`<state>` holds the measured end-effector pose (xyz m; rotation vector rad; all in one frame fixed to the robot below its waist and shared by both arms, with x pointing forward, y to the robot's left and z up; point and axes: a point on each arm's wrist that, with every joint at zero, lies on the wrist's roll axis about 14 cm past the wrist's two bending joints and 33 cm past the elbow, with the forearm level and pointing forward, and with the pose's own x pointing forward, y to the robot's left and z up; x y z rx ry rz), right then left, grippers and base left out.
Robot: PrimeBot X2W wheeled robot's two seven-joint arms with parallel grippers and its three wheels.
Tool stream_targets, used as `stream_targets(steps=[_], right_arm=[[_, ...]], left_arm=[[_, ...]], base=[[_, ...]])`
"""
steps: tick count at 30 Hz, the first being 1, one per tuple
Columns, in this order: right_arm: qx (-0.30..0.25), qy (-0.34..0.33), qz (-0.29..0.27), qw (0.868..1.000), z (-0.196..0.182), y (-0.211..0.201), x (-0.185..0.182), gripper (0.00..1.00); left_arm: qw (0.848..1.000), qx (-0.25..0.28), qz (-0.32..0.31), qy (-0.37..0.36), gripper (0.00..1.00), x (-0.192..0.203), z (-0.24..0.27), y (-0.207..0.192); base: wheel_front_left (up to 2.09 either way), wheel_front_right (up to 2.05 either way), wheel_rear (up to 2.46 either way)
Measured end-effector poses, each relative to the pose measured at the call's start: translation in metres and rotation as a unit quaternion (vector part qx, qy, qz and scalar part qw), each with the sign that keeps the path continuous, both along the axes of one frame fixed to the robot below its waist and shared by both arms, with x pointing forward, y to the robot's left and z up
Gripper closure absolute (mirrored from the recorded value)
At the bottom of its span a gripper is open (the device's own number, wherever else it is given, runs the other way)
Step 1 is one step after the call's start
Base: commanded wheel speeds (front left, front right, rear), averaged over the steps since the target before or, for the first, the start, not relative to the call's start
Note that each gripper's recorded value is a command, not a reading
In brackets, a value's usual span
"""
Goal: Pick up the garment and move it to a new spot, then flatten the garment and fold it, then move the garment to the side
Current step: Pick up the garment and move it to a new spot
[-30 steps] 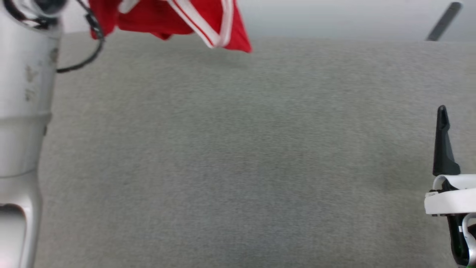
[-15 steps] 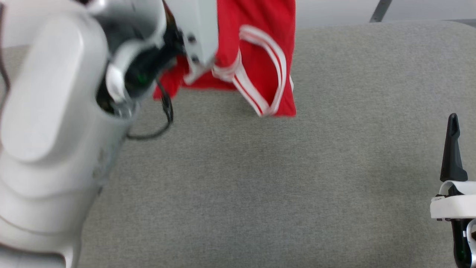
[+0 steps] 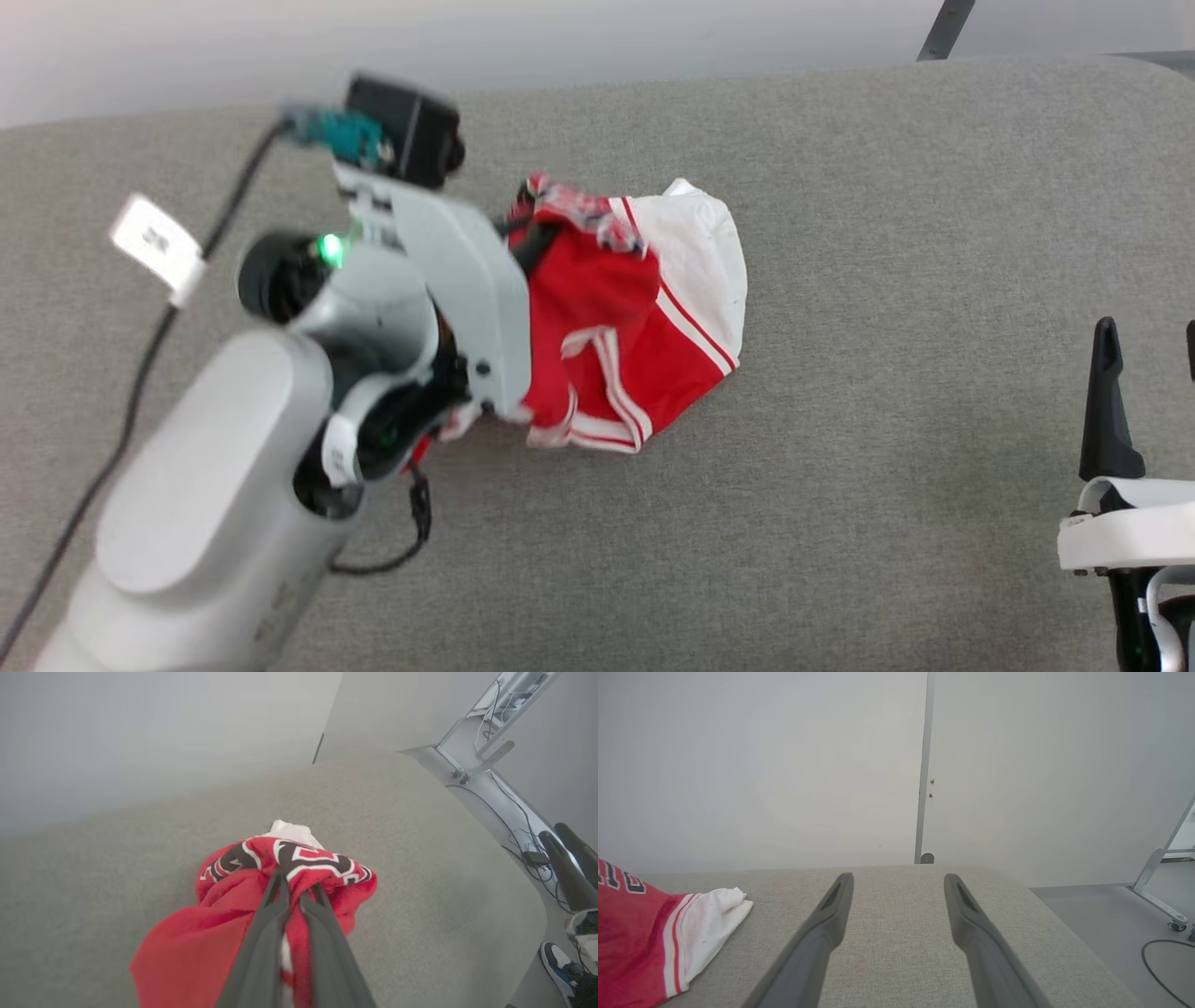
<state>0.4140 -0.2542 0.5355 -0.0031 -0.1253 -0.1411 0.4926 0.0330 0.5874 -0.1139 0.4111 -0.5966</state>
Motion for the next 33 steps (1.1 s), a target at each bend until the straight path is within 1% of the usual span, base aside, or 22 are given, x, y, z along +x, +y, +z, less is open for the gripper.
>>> stream_targets(steps=[6,10,12,13,14,15,16,18,19,20,22,24,28,33], right_arm=[[0.006,0.003,0.011,1.000,-0.002,0.008,0.001,0.00],[0.007,0.005,0.017,1.000,-0.003,0.011,0.001,0.00],[0.007,0.005,0.018,1.000,-0.002,0.012,0.000,0.00],[0.008,0.004,0.019,1.000,-0.002,0.013,0.000,0.00],[0.008,0.003,0.021,1.000,-0.001,0.014,-0.001,0.00],[0.008,0.002,0.022,1.000,0.000,0.015,-0.001,0.00],[0.008,0.001,0.023,1.000,0.001,0.015,-0.001,0.00],[0.007,-0.002,0.025,1.000,0.004,0.017,-0.003,0.00],[0.006,-0.003,0.026,1.000,0.005,0.018,-0.004,0.00],[0.005,-0.004,0.027,1.000,0.007,0.019,-0.005,0.00],[0.005,-0.005,0.031,1.000,0.008,0.021,-0.008,0.00],[0.005,-0.008,0.035,0.999,0.012,0.024,-0.011,0.00],[0.001,-0.022,0.047,0.999,0.023,0.031,-0.015,0.00],[-0.004,-0.027,0.062,0.998,0.029,0.039,-0.022,0.00]], left_arm=[[0.997,0.009,0.013,0.072,1.00,-0.015,-0.055,0.013],[0.993,0.014,0.020,0.118,1.00,-0.026,-0.088,0.019],[0.991,0.016,0.022,0.131,1.00,-0.029,-0.099,0.022],[0.990,0.015,0.024,0.138,0.98,-0.030,-0.103,0.023],[0.989,0.015,0.023,0.145,0.88,-0.031,-0.107,0.024],[0.989,0.015,0.024,0.145,0.88,-0.032,-0.110,0.025],[0.989,0.016,0.026,0.144,0.65,-0.032,-0.111,0.027],[0.989,0.015,0.027,0.146,0.45,-0.033,-0.111,0.029],[0.990,0.014,0.026,0.140,0.04,-0.033,-0.109,0.029],[0.991,0.010,0.026,0.134,0.00,-0.032,-0.105,0.029],[0.991,0.006,0.022,0.133,0.00,-0.036,-0.101,0.030],[0.992,0.004,0.031,0.123,0.00,-0.037,-0.096,0.037],[0.996,-0.017,0.048,0.076,0.00,-0.036,-0.070,0.049],[0.996,-0.044,0.082,0.005,0.00,-0.039,-0.040,0.071]], base=[[0.00,0.00,0.00],[0.00,0.00,0.00],[0.00,0.00,0.00],[0.00,0.00,0.00],[0.00,0.00,0.00],[0.00,0.00,0.00],[0.00,0.00,0.00],[0.00,0.00,0.00],[0.00,0.00,0.00],[0.00,0.00,0.00],[0.00,0.00,0.00],[0.00,0.00,0.00],[0.00,0.00,0.00],[0.00,0.00,0.00]])
